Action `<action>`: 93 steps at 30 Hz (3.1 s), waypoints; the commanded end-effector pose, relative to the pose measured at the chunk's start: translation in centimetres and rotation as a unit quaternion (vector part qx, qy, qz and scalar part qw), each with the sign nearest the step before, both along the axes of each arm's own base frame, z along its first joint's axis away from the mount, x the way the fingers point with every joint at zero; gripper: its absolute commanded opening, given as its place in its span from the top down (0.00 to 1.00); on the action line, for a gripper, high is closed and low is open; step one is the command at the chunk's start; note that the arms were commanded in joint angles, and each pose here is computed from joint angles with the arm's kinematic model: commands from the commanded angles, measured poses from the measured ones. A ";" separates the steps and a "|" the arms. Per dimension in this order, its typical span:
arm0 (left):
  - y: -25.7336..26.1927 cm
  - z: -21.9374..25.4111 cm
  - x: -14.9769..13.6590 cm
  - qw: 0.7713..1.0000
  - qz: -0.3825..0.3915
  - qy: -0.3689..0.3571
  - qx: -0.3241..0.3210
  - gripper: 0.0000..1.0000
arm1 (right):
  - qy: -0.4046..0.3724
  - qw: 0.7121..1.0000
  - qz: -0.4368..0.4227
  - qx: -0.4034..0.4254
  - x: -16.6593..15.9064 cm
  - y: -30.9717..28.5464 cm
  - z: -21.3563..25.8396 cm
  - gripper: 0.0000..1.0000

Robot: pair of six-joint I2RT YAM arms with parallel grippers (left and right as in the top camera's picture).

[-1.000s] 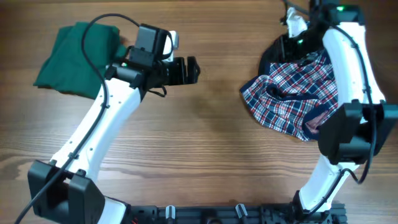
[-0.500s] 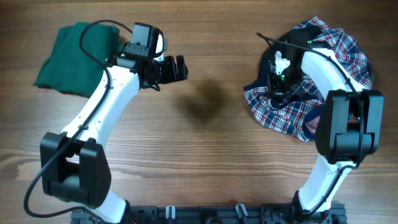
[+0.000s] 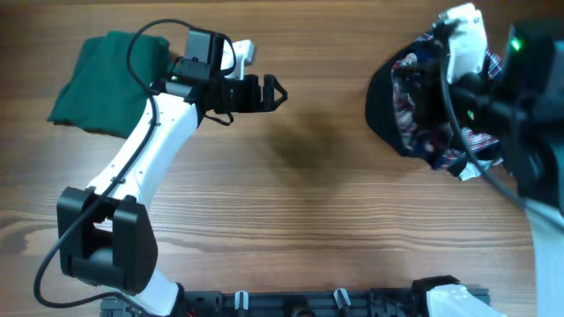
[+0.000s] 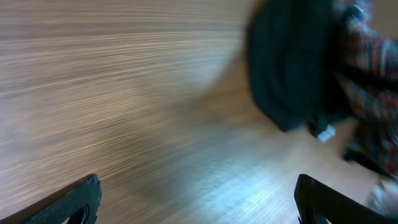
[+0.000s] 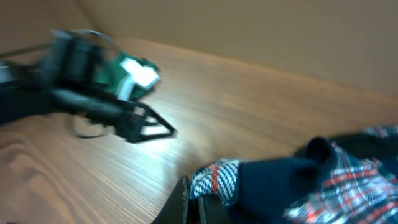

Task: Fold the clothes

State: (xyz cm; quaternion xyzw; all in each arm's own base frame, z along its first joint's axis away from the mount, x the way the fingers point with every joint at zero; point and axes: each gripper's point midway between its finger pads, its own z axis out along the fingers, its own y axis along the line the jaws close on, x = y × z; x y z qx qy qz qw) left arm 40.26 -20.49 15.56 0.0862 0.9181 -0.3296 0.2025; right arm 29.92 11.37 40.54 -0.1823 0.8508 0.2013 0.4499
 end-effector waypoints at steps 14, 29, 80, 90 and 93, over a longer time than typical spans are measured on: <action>1.7 3.8 2.1 0.996 0.001 -0.048 -0.071 0.00 | -0.071 0.955 0.236 0.162 -9.1 8.1 9.5 0.96; 5.4 3.7 3.0 0.996 0.044 -0.040 -0.068 0.00 | -0.054 0.997 0.061 0.011 -1.4 10.2 3.8 0.96; 20.6 15.4 -5.7 0.962 0.246 -0.115 -0.025 0.00 | 0.017 0.994 0.103 0.017 4.4 29.1 -6.0 0.96; 18.8 14.4 -6.6 0.972 0.218 -0.090 -0.022 0.00 | -0.047 0.996 0.073 0.009 4.1 23.4 -0.2 0.00; 17.8 13.9 -6.8 0.976 0.201 -0.078 -0.020 0.00 | -0.017 1.000 -0.004 -0.023 4.6 14.4 0.5 0.00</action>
